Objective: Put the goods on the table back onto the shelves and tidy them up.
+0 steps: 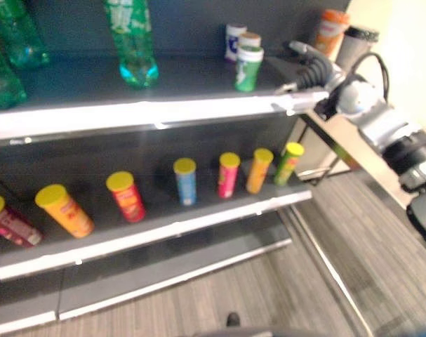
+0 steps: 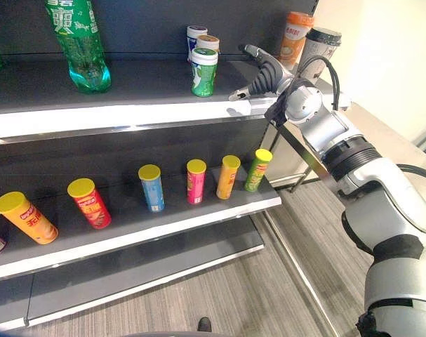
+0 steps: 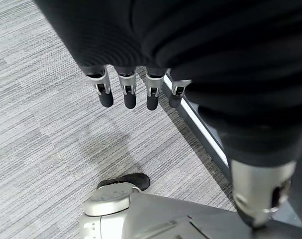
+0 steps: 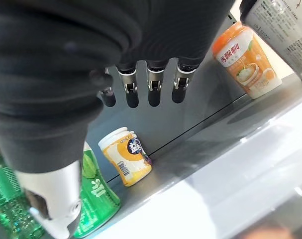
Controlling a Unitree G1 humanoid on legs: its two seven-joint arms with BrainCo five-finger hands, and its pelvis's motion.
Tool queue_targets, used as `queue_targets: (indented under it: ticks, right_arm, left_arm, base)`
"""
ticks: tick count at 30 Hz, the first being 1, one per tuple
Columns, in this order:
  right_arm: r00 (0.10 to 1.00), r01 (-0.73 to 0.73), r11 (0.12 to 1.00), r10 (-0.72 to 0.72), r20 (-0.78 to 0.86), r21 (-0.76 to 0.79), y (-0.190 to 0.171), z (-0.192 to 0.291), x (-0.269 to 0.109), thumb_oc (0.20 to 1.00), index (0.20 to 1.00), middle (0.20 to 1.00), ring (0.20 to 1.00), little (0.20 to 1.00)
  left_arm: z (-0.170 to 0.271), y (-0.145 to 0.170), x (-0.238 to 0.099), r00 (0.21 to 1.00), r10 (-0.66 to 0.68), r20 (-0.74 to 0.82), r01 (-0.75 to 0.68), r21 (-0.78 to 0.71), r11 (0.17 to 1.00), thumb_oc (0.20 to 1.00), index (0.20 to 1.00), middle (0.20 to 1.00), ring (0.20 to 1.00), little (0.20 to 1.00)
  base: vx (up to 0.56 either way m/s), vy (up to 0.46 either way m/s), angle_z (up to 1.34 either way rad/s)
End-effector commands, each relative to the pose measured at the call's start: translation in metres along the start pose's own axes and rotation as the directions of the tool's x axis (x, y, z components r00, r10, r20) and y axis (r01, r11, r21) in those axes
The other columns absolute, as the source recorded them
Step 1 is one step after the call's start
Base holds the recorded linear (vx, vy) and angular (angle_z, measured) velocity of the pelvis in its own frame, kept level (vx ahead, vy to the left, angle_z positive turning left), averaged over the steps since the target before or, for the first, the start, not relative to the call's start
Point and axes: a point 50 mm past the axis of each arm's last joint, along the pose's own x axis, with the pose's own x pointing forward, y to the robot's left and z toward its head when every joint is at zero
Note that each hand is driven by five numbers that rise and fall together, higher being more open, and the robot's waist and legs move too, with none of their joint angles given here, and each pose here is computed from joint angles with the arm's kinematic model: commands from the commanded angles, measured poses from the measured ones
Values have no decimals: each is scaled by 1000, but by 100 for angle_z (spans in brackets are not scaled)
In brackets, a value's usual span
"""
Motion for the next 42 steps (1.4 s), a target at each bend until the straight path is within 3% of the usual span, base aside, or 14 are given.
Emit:
queue_targets:
  ticks: [1, 8, 18, 23, 25, 26, 30, 31, 32, 34, 37, 38, 39, 42]
  right_arm:
    - [985, 167, 984, -163, 56, -65, -46, 8, -12, 1000, 1000, 1000, 1000, 1000]
    - [957, 229, 964, -198, 211, -135, -51, 20, -58, 1000, 1000, 1000, 1000, 1000]
    - [978, 129, 990, -119, 172, -48, -23, -10, -146, 1000, 1000, 1000, 1000, 1000]
    - [971, -200, 978, 189, 144, 62, 13, -15, -182, 1000, 1000, 1000, 1000, 1000]
    - [929, -370, 907, 354, 110, 204, 37, -26, -193, 1000, 1000, 1000, 1000, 1000]
    - [928, -371, 906, 355, 112, 205, 37, -26, -192, 1000, 1000, 1000, 1000, 1000]
    - [789, -555, 728, 614, -22, 403, 105, -67, -208, 1000, 1000, 1000, 1000, 1000]
    - [734, -529, 655, 672, -96, 539, 143, -94, -214, 1000, 1000, 1000, 1000, 1000]
    - [734, -532, 654, 673, -92, 538, 144, -94, -212, 1000, 1000, 1000, 1000, 1000]
    - [655, -507, 600, 735, -176, 619, 186, -115, -221, 1000, 1000, 1000, 1000, 1000]
    - [538, -392, 611, 759, -367, 687, 259, -144, -230, 1000, 1000, 1000, 1000, 1000]
    - [456, -251, 638, 741, -493, 728, 297, -151, -246, 1000, 1000, 1000, 1000, 1000]
    - [459, -250, 637, 741, -490, 729, 298, -150, -245, 1000, 1000, 1000, 1000, 1000]
    - [205, 180, 693, 668, -716, 698, 341, -152, -292, 1000, 1000, 1000, 1000, 1000]
  left_arm:
    - [5, -21, 1, 997, -75, -4, 75, -31, 997, 1000, 1000, 1000, 1000, 1000]
    - [14, -20, 3, 998, -59, 2, 59, -62, 996, 1000, 1000, 1000, 1000, 1000]
    - [20, -25, 4, 998, -59, 11, 60, -103, 993, 1000, 1000, 1000, 1000, 1000]
    - [17, -24, 3, 997, -76, 29, 79, -125, 989, 1000, 1000, 1000, 1000, 1000]
    - [13, -27, 1, 994, -98, 41, 102, -100, 990, 1000, 1000, 1000, 1000, 1000]
    - [13, -27, 1, 994, -98, 40, 102, -101, 990, 1000, 1000, 1000, 1000, 1000]
    - [14, -36, -1, 986, -153, 66, 155, -19, 988, 1000, 1000, 1000, 1000, 1000]
    - [18, -40, -1, 981, -175, 84, 173, 27, 984, 1000, 1000, 1000, 1000, 1000]
    - [18, -40, -1, 981, -173, 83, 172, 23, 985, 1000, 1000, 1000, 1000, 1000]
    - [20, -47, -2, 975, -204, 91, 199, 61, 978, 1000, 1000, 1000, 1000, 1000]
    - [24, -52, -2, 973, -213, 91, 206, 83, 975, 1000, 1000, 1000, 1000, 1000]
    - [25, -53, -1, 977, -195, 85, 187, 92, 978, 1000, 1000, 1000, 1000, 1000]
    - [25, -51, -1, 978, -191, 85, 183, 92, 979, 1000, 1000, 1000, 1000, 1000]
    - [34, -40, 3, 990, -120, 76, 114, 77, 991, 1000, 1000, 1000, 1000, 1000]
  base:
    - [0, 0, 0]
    - [5, 5, -3]
    - [5, 7, -5]
    - [-19, -12, -8]
    - [-38, -16, -6]
    - [-29, -7, -7]
    - [-41, -4, -1]
    - [-37, 6, 4]
    - [-33, 7, 2]
    - [-25, 2, 3]
    - [-26, -15, 14]
    - [-16, -20, 17]
    - [-11, -22, 16]
    - [12, -22, 22]
